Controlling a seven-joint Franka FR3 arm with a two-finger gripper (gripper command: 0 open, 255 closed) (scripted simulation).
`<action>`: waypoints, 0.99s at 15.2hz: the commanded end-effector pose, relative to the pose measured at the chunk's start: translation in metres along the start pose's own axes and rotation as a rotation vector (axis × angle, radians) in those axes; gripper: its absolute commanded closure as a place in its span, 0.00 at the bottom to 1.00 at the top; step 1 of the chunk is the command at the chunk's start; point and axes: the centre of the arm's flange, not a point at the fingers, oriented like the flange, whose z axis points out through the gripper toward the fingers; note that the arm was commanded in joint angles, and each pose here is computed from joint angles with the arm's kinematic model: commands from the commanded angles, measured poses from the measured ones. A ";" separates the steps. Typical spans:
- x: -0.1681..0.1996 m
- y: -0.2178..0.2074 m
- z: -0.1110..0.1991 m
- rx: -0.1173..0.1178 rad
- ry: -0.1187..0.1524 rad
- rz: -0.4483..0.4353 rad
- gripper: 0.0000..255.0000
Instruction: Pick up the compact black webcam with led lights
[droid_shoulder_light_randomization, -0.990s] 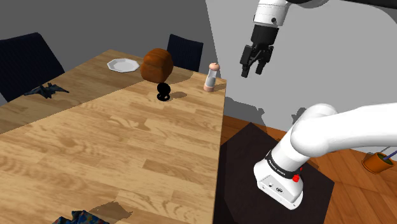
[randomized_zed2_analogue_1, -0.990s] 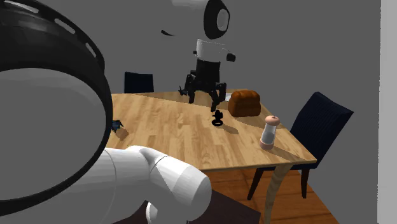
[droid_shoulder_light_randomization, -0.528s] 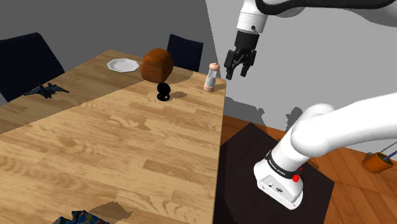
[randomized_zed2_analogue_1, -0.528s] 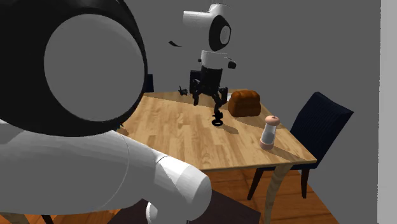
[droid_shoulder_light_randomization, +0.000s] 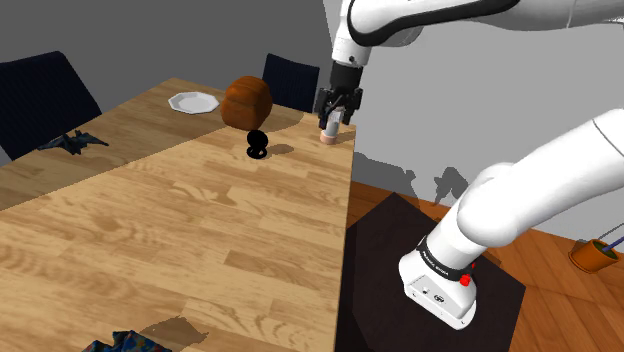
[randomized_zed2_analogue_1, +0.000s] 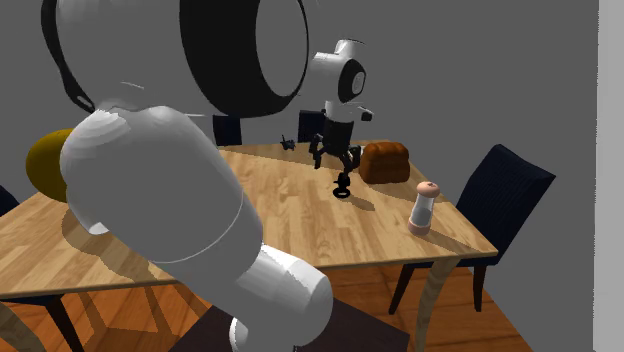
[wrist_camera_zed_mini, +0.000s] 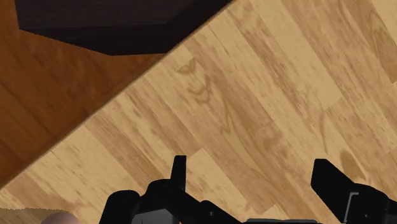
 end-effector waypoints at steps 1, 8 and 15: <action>0.023 -0.005 0.010 0.003 0.009 -0.003 0.00; 0.100 -0.024 0.048 0.012 0.035 -0.013 0.00; 0.179 -0.044 0.084 0.021 0.060 -0.024 0.00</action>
